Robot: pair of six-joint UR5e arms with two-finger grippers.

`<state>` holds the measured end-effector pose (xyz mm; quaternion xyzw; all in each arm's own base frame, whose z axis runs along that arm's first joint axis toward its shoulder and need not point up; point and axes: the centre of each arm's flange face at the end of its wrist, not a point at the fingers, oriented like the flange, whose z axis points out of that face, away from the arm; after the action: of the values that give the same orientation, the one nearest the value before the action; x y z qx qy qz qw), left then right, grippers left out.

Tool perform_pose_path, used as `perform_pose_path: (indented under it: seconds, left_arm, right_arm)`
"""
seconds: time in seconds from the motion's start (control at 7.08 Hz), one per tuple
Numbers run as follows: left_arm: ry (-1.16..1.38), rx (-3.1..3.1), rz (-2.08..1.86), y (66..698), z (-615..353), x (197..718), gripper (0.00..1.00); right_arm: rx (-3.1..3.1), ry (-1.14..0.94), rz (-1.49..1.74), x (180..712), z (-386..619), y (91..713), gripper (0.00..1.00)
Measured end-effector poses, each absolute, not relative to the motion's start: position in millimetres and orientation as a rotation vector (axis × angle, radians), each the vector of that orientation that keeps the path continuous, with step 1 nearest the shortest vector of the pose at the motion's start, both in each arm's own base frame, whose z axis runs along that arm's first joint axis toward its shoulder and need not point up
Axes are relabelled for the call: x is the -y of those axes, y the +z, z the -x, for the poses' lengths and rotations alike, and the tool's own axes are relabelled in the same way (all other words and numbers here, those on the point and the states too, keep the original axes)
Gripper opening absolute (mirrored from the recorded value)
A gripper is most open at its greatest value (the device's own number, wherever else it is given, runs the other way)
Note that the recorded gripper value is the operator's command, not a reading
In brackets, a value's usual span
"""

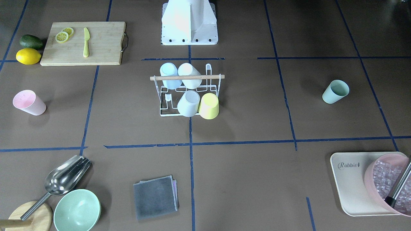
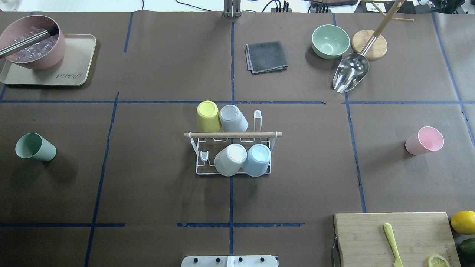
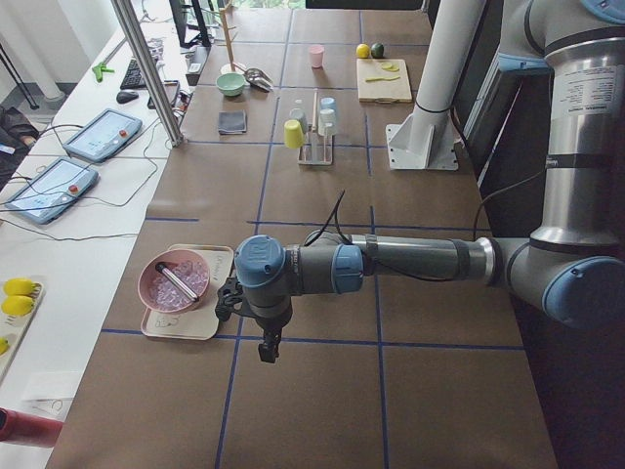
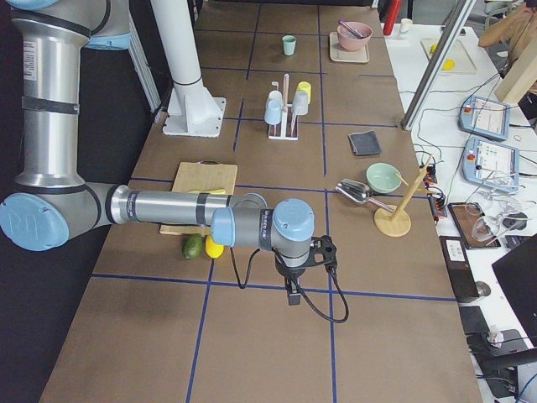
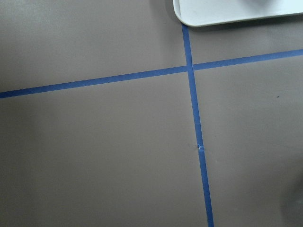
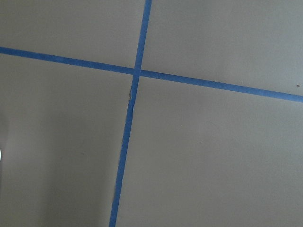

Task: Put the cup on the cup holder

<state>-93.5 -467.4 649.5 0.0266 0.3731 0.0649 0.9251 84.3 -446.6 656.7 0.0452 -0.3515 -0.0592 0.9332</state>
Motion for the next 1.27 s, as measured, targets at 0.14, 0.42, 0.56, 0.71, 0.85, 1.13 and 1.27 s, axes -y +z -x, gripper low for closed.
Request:
perform_pose_path:
  seconds: [0.14,0.42,0.56,0.71,0.85,1.13,1.27]
  left_arm:
    - [0.133,-0.765,-0.054,650,93,467,1.0]
    - [0.133,-0.766,-0.052,650,93,468,1.0]
    - [0.132,-0.766,-0.052,650,93,468,1.0]
    - [0.133,-0.766,-0.052,650,93,468,1.0]
    - [0.133,-0.766,-0.052,650,93,468,1.0]
    - [0.136,-0.765,-0.055,649,93,468,1.0]
    - [0.138,-0.765,-0.058,647,93,468,1.0]
  right_arm:
    - [0.725,-0.123,-0.102,449,-84,652,1.0]
    - [0.735,-0.13,-0.126,454,-84,640,1.0]
    - [0.735,-0.13,-0.128,454,-84,639,1.0]
    - [0.735,-0.13,-0.129,454,-84,638,1.0]
    - [0.735,-0.131,-0.127,453,-84,639,1.0]
    - [0.736,-0.131,-0.124,451,-84,641,1.0]
    - [0.736,-0.13,-0.123,451,-84,642,1.0]
